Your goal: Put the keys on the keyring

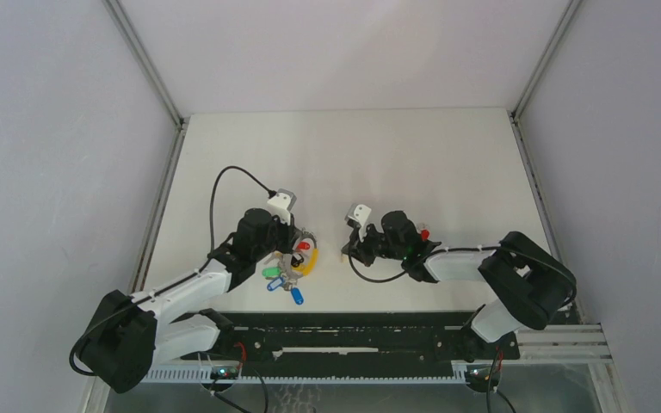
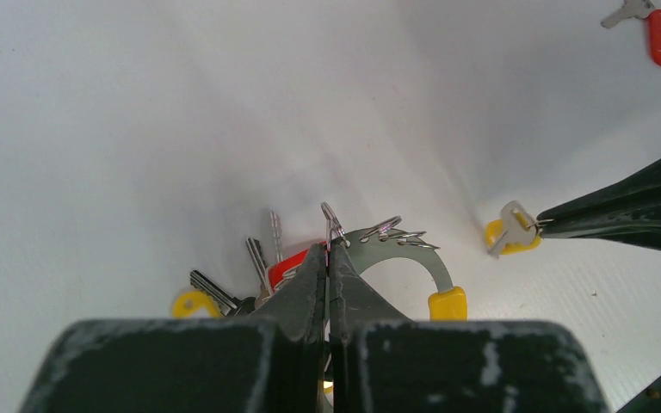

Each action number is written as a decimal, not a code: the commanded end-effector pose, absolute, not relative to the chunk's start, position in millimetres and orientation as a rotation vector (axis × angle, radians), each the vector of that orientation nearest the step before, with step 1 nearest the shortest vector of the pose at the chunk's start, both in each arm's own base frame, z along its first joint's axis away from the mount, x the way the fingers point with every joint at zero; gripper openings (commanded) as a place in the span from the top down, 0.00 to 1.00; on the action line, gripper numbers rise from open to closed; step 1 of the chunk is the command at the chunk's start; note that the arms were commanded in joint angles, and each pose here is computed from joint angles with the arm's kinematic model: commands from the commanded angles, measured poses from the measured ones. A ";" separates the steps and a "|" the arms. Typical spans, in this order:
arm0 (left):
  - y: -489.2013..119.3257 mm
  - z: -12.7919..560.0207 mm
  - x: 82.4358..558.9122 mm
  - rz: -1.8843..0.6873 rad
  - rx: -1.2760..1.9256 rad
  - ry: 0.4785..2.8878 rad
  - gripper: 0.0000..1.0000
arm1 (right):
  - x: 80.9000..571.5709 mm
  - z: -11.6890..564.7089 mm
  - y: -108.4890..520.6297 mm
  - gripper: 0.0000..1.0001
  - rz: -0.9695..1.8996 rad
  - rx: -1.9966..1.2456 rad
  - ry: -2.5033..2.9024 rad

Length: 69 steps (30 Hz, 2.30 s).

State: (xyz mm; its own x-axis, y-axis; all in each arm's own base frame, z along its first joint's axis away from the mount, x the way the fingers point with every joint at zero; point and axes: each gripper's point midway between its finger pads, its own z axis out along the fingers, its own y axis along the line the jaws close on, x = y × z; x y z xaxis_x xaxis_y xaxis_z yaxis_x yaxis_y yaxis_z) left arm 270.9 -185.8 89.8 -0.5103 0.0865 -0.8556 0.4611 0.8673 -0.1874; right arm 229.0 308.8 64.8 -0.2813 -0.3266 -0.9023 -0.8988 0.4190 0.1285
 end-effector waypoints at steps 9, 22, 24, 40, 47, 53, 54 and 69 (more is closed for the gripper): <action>-188.7 101.0 275.2 -0.512 0.391 2.020 1.00 | 246.8 63.8 331.9 1.00 0.887 -0.921 1.736; -187.9 102.3 274.9 -0.511 0.391 2.015 1.00 | 239.6 75.5 312.7 1.00 0.792 -0.924 1.787; -188.1 103.6 275.0 -0.513 0.391 2.011 1.00 | 233.0 73.9 300.7 1.00 0.753 -0.934 1.831; -188.3 101.6 275.1 -0.511 0.394 2.016 1.00 | 164.6 67.4 230.2 1.00 0.614 -0.774 2.195; -189.1 100.5 275.4 -0.510 0.398 2.019 1.00 | 181.3 50.4 245.7 1.00 0.537 -0.835 2.272; -187.9 101.0 275.4 -0.506 0.396 2.019 1.00 | 223.5 50.0 272.6 1.00 0.538 -0.844 2.192; -187.7 100.8 275.4 -0.505 0.396 2.019 1.00 | 229.8 49.8 275.9 1.00 0.539 -0.843 2.178; -186.9 101.0 275.3 -0.501 0.395 2.018 1.00 | 261.4 36.4 298.0 0.98 0.596 -0.872 2.084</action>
